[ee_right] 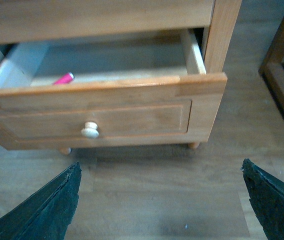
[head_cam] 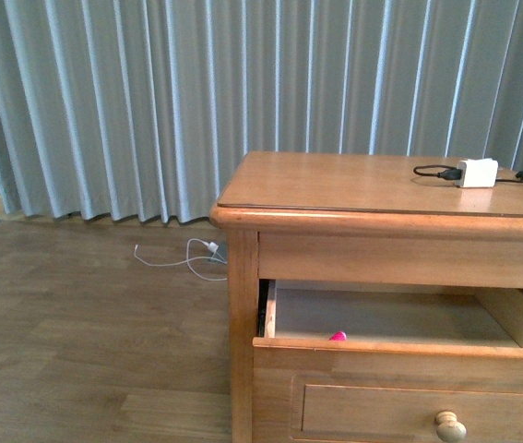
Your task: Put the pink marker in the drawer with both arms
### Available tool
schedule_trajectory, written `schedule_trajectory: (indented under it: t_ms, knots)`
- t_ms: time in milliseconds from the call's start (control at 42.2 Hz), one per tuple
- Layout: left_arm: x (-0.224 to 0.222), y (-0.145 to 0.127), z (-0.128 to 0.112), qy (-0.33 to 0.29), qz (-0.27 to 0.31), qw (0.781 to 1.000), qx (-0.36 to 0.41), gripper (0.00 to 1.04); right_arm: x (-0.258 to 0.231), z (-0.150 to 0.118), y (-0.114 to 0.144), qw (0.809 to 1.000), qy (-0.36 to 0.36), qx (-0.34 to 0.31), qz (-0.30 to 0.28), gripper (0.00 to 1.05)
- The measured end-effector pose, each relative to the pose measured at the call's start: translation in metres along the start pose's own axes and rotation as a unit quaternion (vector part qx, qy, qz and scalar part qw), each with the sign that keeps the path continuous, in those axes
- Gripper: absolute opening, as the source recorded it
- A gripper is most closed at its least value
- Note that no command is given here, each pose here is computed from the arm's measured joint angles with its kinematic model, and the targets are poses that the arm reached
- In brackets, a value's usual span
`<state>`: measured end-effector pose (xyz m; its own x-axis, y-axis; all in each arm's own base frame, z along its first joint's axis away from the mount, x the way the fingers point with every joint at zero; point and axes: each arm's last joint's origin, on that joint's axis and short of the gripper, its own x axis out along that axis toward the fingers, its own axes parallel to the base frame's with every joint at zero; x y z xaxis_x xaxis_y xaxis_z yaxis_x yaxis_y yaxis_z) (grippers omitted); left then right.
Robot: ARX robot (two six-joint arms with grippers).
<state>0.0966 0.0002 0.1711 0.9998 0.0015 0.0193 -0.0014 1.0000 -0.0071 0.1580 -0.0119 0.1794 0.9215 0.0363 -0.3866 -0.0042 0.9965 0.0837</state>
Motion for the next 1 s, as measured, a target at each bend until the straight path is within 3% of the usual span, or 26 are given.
schedule_trajectory:
  t_ms: [261, 592, 995]
  knots:
    - [0.0, 0.0, 0.0, 0.0, 0.0, 1.0, 0.001, 1.0, 0.061, 0.021, 0.002, 0.994, 0.105, -0.009, 0.017, 0.96]
    - [0.0, 0.0, 0.0, 0.0, 0.0, 1.0, 0.001, 0.99, 0.137, 0.018, 0.027, 0.982, 0.186, -0.033, 0.021, 0.96]
    - [0.0, 0.0, 0.0, 0.0, 0.0, 1.0, 0.001, 0.99, 0.191, 0.012, 0.049, 0.988, 0.145, -0.047, 0.006, 0.96]
